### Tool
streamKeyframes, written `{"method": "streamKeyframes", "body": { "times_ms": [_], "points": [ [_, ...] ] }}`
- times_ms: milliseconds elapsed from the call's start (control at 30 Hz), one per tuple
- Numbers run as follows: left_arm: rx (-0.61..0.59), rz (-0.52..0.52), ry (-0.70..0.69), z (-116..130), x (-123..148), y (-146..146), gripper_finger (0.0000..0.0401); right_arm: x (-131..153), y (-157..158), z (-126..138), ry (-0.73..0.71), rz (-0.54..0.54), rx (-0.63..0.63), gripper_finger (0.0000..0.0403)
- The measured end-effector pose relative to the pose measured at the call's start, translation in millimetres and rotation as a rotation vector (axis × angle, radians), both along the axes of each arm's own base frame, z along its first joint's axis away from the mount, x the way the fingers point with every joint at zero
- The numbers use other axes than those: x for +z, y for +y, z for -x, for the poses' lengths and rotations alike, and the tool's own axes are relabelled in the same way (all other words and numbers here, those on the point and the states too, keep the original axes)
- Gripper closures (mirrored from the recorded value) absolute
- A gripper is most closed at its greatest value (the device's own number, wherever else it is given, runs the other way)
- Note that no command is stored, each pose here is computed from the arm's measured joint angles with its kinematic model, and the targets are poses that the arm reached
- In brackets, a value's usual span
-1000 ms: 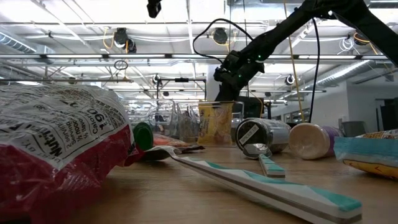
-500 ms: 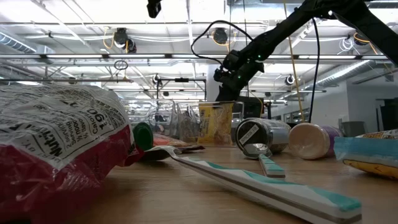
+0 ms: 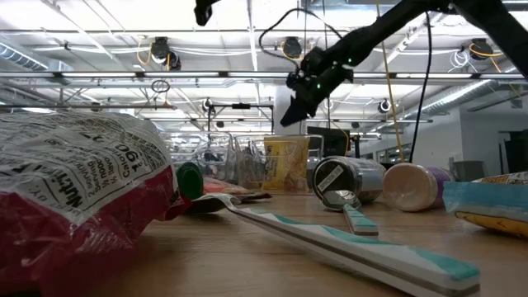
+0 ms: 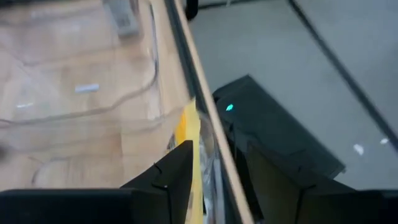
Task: Pick & Place Food Item
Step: Put the top left purple and blue spoon into the middle transparent bin
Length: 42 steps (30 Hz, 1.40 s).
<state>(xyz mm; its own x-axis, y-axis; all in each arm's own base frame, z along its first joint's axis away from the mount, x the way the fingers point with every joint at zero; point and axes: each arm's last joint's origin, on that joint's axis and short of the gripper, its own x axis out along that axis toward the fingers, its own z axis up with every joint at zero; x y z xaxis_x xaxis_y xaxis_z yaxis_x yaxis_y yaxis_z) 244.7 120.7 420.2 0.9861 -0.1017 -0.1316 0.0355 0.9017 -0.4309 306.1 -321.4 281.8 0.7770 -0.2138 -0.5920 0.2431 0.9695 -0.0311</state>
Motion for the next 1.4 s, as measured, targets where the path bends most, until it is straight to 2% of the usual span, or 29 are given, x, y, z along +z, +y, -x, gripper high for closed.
{"method": "streamKeyframes", "body": {
  "times_ms": [200, 300, 400, 500, 600, 700, 800, 967, 1100, 1400],
  "points": [
    [0.077, 0.003, -0.009, 8, 2, 13, 0.0203, 50, 13, 12, -0.126, 0.101, -0.020, 0.0261],
    [0.117, -0.005, -0.033, 21, 9, 17, 0.0203, 78, 25, 21, -0.206, 0.122, -0.043, 0.0261],
    [0.145, -0.059, -0.055, 38, 18, 14, 0.0203, 100, 36, 30, -0.283, 0.093, -0.037, 0.0261],
    [0.213, -0.091, -0.003, 58, 20, 10, 0.0203, 111, 45, 35, -0.348, 0.004, -0.030, 0.0261],
    [0.299, -0.112, 0.061, 80, 21, 0, 0.0203, 108, 57, 36, -0.377, -0.088, -0.034, 0.0261],
    [0.379, -0.117, 0.127, 100, 21, -11, 0.0203, 92, 71, 34, -0.382, -0.140, -0.021, 0.0261],
    [0.393, -0.082, 0.188, 111, 17, -21, 0.0203, 71, 90, 27, -0.438, -0.187, 0.001, 0.0261],
    [0.356, 0.013, 0.269, 115, 1, -34, 0.0203, 42, 126, 7, -0.670, -0.239, 0.106, 0.0261],
    [0.309, 0.070, 0.344, 113, -18, -43, 0.0203, 39, 160, -3, -0.873, -0.247, 0.222, 0.0261],
    [0.166, 0.138, 0.499, 96, -68, -61, 0.0203, 29, 224, -32, -0.841, -0.305, 0.192, 0.0261]
  ]
}}
